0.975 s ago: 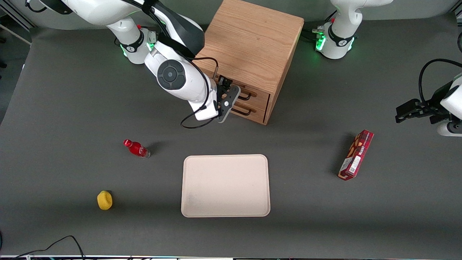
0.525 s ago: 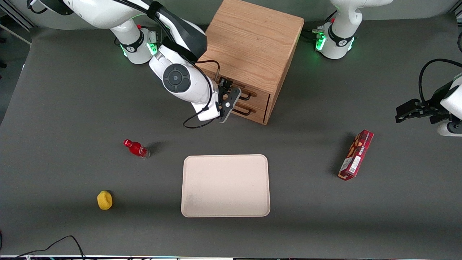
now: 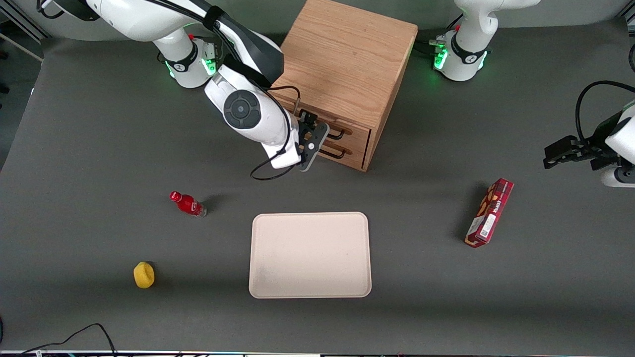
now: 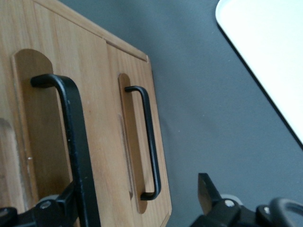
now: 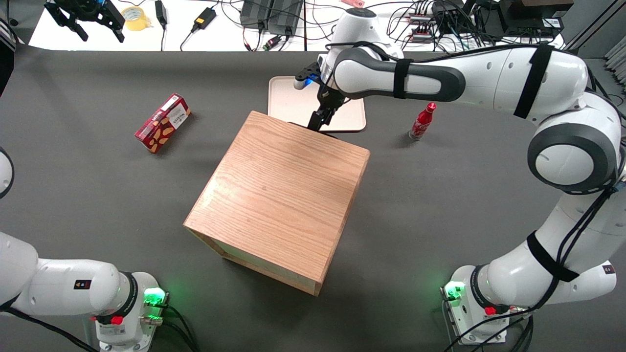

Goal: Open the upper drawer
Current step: 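Pull the handle outward with the right gripper, sliding the drawer open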

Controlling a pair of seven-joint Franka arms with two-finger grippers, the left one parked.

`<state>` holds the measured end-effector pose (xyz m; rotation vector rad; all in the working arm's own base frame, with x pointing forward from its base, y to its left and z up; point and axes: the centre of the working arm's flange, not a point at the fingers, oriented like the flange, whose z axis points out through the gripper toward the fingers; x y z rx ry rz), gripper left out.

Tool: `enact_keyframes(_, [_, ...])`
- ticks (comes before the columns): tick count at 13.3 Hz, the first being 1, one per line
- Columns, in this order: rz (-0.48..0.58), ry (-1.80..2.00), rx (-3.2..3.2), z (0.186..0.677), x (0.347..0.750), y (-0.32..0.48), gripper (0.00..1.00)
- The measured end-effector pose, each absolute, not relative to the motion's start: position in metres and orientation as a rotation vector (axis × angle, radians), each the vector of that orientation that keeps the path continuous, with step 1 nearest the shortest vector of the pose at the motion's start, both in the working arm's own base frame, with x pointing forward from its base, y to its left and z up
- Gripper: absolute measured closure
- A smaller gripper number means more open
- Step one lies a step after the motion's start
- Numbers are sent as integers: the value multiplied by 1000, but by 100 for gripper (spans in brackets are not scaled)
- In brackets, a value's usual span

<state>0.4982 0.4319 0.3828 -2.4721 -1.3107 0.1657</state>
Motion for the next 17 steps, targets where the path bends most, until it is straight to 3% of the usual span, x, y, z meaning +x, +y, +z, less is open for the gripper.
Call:
enact_keyframes(5, [118, -1266, -2527, 375, 541, 387, 0])
enact_keyframes(17, [60, -1083, -2544, 385, 587, 336, 0])
